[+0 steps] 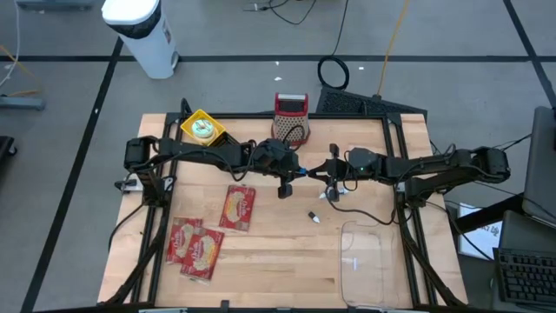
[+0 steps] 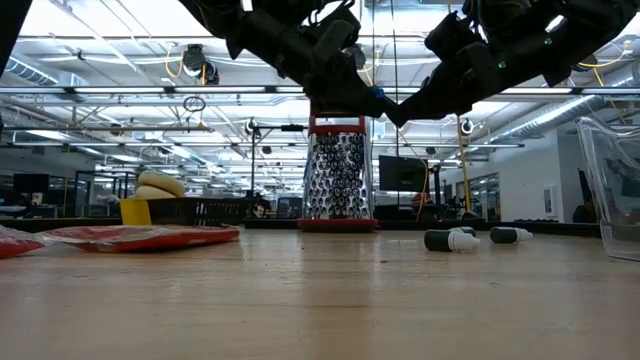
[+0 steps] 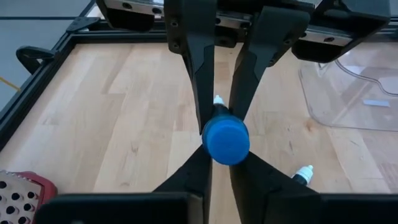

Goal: Pick & Place Food Item
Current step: Put the blue food coloring bottle into the black bin

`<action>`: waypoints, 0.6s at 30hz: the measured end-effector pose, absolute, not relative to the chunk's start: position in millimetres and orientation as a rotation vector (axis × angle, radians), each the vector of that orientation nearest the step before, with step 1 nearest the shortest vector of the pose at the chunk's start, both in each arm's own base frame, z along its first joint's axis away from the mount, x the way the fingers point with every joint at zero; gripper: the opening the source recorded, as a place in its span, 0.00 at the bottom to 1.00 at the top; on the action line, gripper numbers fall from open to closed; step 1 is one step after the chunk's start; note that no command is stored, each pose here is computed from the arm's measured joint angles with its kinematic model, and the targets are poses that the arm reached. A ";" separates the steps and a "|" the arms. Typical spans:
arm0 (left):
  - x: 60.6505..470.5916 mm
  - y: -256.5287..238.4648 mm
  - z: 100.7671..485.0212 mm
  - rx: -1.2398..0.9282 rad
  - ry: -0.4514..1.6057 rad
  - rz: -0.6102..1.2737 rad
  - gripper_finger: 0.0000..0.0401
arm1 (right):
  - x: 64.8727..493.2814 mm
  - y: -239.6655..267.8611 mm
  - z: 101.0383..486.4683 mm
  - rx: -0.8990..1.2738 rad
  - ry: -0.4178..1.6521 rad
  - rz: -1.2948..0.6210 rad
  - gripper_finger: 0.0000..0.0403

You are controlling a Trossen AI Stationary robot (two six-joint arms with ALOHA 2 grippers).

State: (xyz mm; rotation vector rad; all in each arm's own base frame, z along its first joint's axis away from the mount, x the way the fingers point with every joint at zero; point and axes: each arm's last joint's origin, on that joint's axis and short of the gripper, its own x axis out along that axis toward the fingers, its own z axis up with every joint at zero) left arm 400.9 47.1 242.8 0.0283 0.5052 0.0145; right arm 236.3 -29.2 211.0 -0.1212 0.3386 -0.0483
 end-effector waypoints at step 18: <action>402.3 46.9 245.6 0.034 0.477 0.016 0.50 | 236.1 -28.6 209.5 -0.119 0.352 -0.036 0.11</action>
